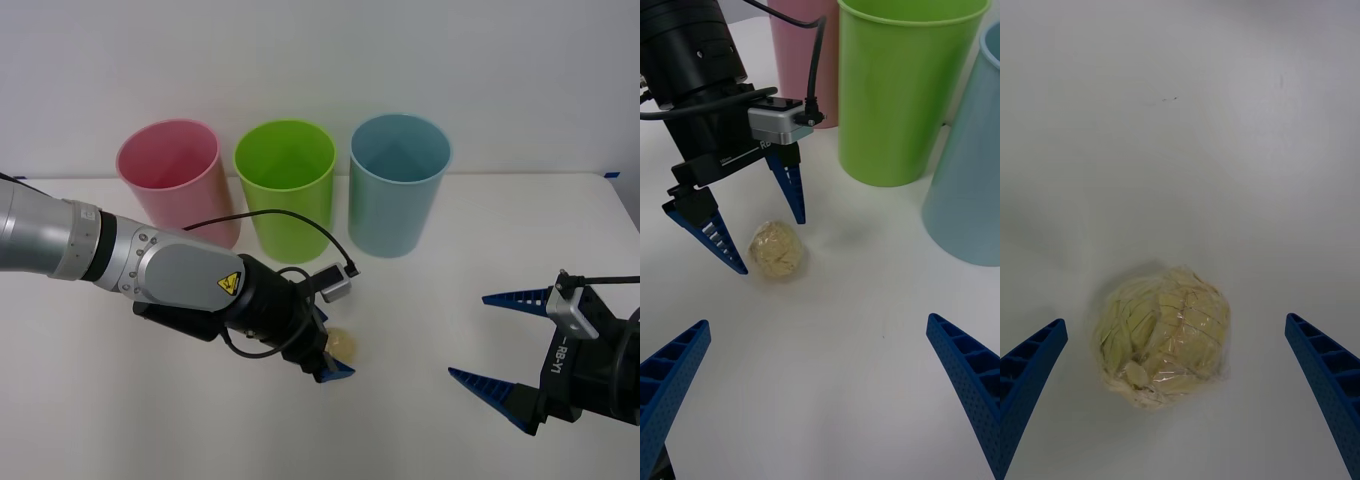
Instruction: Put cans in the blue bin and PET bottles in the pink bin and trash in the green bin.
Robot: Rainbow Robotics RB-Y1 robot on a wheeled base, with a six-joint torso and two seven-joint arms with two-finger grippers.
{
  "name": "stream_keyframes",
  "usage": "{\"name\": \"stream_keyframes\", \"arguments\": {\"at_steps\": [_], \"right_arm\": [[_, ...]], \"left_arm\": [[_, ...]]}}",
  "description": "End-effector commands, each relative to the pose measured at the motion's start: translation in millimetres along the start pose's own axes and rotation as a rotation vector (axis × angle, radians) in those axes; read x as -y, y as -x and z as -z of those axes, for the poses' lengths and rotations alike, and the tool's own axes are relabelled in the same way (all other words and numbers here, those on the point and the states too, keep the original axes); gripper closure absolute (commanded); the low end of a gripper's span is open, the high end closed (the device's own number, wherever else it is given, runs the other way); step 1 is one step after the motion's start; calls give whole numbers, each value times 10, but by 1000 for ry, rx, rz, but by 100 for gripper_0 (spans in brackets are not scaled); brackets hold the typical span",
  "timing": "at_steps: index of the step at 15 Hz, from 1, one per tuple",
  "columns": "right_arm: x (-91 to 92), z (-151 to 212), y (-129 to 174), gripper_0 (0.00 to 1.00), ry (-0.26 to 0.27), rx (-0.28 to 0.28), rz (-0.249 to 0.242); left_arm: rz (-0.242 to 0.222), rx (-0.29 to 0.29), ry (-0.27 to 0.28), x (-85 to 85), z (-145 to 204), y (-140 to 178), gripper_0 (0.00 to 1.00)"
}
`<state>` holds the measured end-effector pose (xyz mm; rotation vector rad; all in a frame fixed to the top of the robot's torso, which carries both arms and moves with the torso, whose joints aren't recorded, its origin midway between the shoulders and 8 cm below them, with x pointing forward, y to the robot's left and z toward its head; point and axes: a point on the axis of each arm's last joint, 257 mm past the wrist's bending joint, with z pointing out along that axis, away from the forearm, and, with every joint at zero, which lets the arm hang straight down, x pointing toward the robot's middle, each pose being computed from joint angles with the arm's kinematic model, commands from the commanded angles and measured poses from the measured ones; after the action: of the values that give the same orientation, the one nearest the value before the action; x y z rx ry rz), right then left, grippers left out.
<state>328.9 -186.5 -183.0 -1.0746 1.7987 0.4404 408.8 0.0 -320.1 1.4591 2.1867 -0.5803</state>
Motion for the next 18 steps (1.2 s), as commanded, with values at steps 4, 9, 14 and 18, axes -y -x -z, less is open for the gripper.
{"name": "stream_keyframes", "arguments": {"at_steps": [4, 9, 14, 18], "right_arm": [[0, 0, 0, 0, 0, 0, 0], [0, 0, 0, 0, 0, 0, 0], [0, 0, 0, 0, 0, 0, 0], [0, 0, 0, 0, 0, 0, 0]], "left_arm": [[1, -4, 3, -7, -119, -98, 0], [-6, 9, 11, -1, -265, -63, 0], [-8, 15, 35, -103, -339, -18, 0], [-10, 12, 23, -39, -362, -24, 0]]}}
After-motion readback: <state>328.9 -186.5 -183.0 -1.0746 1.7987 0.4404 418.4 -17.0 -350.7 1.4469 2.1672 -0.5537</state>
